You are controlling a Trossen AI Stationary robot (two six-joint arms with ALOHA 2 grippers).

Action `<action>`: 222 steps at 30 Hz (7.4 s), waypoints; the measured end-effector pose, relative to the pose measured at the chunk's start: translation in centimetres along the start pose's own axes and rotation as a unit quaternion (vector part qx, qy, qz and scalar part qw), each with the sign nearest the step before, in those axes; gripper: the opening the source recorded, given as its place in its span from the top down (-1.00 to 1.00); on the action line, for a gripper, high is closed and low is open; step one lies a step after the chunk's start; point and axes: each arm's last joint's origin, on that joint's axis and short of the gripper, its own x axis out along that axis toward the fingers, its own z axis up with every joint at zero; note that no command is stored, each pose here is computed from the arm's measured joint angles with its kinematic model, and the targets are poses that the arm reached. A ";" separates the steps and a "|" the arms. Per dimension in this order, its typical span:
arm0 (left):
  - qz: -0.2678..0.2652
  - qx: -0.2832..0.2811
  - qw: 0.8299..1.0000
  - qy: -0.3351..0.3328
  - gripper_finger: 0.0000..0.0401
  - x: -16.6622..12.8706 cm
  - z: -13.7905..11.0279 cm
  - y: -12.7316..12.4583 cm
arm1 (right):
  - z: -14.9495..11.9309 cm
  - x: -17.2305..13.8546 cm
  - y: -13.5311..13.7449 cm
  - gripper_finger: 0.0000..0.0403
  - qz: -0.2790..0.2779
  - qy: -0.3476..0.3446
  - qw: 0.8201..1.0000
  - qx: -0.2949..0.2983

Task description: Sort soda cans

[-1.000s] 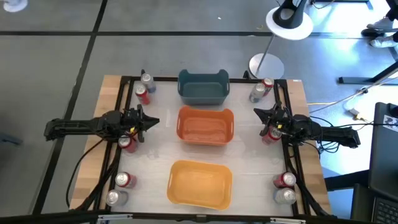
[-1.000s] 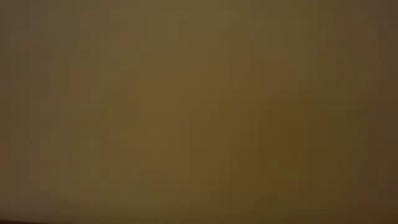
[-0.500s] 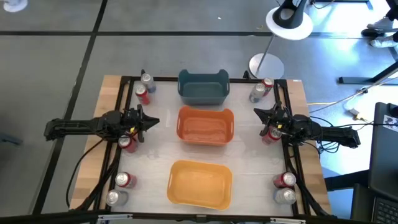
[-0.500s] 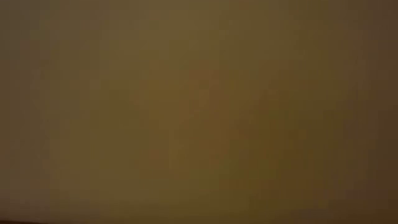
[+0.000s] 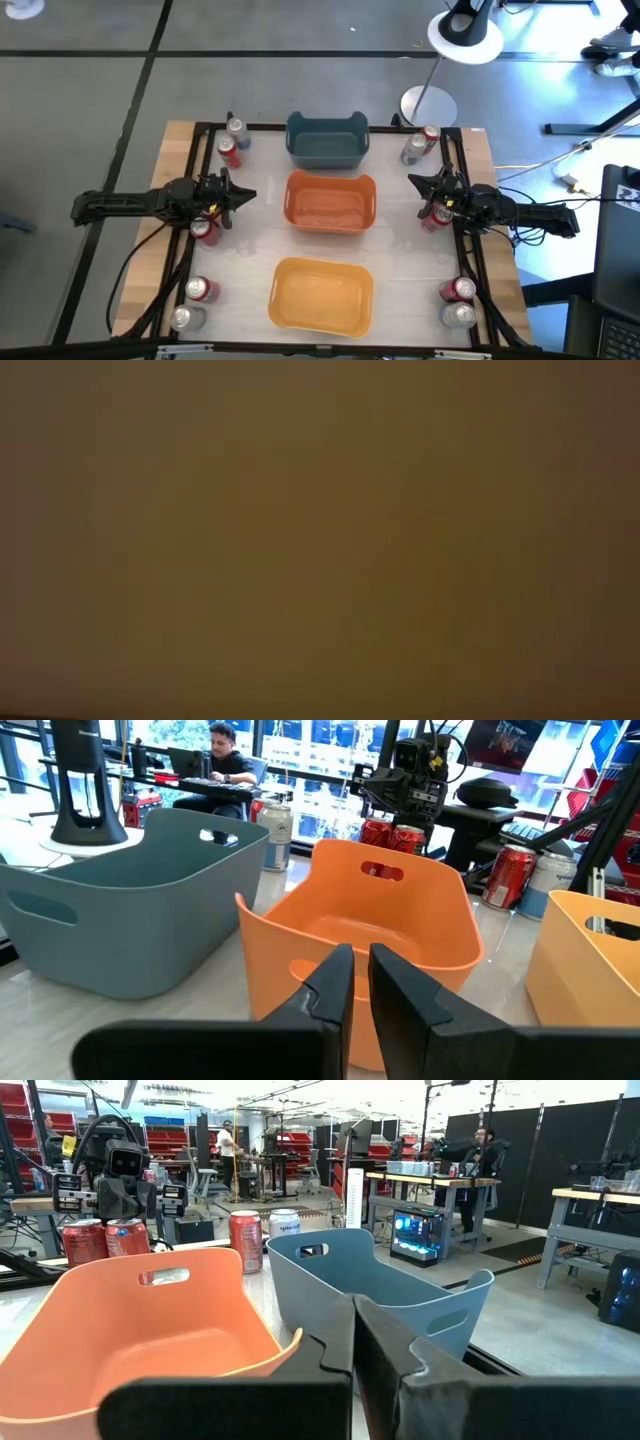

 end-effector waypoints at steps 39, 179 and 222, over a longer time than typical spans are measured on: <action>0.529 0.088 0.844 0.013 0.86 5.8 22.9 6.7 | 1.4 -0.3 -1.1 0.97 -0.166 -0.066 0.980 0.084; 0.492 -0.184 0.710 0.469 -0.56 11.4 10.2 21.4 | 0.1 -0.1 -0.9 0.97 -0.154 -0.005 0.986 0.067; 0.401 -0.166 0.837 0.332 -0.41 13.8 24.9 15.6 | 0.0 -0.1 -0.9 0.97 -0.153 -0.003 0.986 0.066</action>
